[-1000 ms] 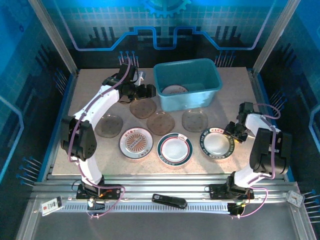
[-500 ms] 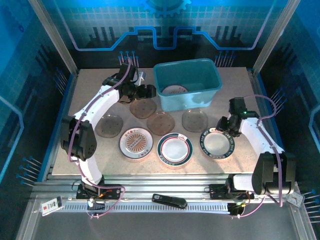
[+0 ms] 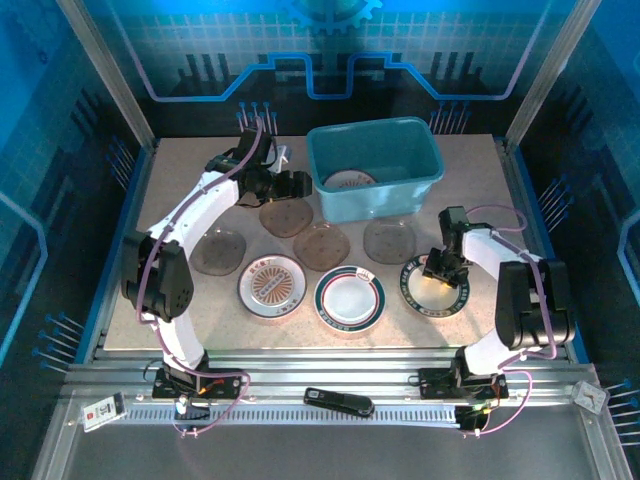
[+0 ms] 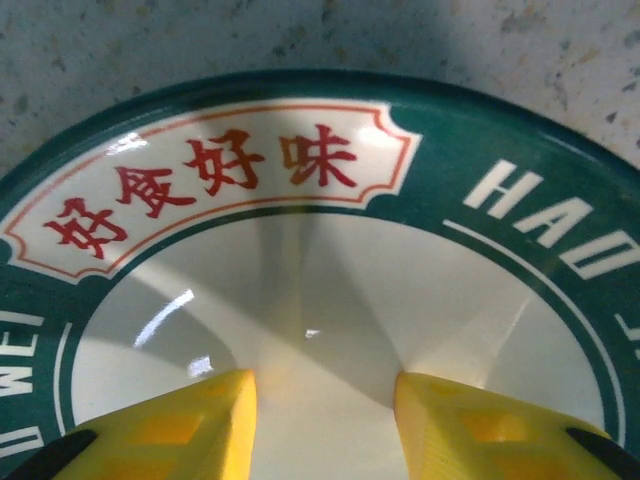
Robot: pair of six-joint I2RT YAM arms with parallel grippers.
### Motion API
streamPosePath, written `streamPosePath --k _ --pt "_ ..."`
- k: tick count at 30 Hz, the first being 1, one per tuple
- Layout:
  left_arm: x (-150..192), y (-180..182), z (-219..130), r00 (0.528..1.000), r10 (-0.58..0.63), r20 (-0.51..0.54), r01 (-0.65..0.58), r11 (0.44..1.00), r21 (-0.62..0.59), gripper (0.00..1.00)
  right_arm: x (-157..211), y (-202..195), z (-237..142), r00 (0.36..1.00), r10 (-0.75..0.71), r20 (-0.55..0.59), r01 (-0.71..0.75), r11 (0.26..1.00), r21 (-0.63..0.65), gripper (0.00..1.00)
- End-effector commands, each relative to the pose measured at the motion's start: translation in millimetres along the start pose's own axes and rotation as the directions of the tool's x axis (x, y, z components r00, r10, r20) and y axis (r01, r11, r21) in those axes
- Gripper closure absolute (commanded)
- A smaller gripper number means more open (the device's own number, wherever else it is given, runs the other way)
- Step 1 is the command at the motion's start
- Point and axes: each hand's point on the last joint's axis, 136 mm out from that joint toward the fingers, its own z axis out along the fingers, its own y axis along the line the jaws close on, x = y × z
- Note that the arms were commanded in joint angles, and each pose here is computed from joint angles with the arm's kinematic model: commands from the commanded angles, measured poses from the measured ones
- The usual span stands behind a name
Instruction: Place the plates into the plastic bin on the countertop
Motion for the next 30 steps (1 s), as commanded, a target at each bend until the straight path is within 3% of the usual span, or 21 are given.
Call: streamPosePath --k 1,16,23,30 --pt "4 3 -5 1.000 0.006 -0.014 -0.006 1.000 -0.005 0.19 -18 -11 13 1.000 0.021 0.012 -0.021 0.999 0.035 0.58" --pt "4 7 -7 1.000 0.000 -0.017 -0.001 1.000 -0.028 0.19 -95 -7 -11 0.995 -0.009 0.099 0.004 0.999 0.050 0.60" --pt "2 3 -10 1.000 0.004 -0.006 -0.004 1.000 -0.011 0.19 -76 -8 -56 0.979 0.075 0.190 -0.065 0.996 -0.058 0.58" --pt "3 -2 -13 1.000 0.002 -0.005 -0.002 1.000 0.013 0.19 -25 -57 -42 0.948 0.280 0.152 -0.265 0.958 -0.107 0.57"
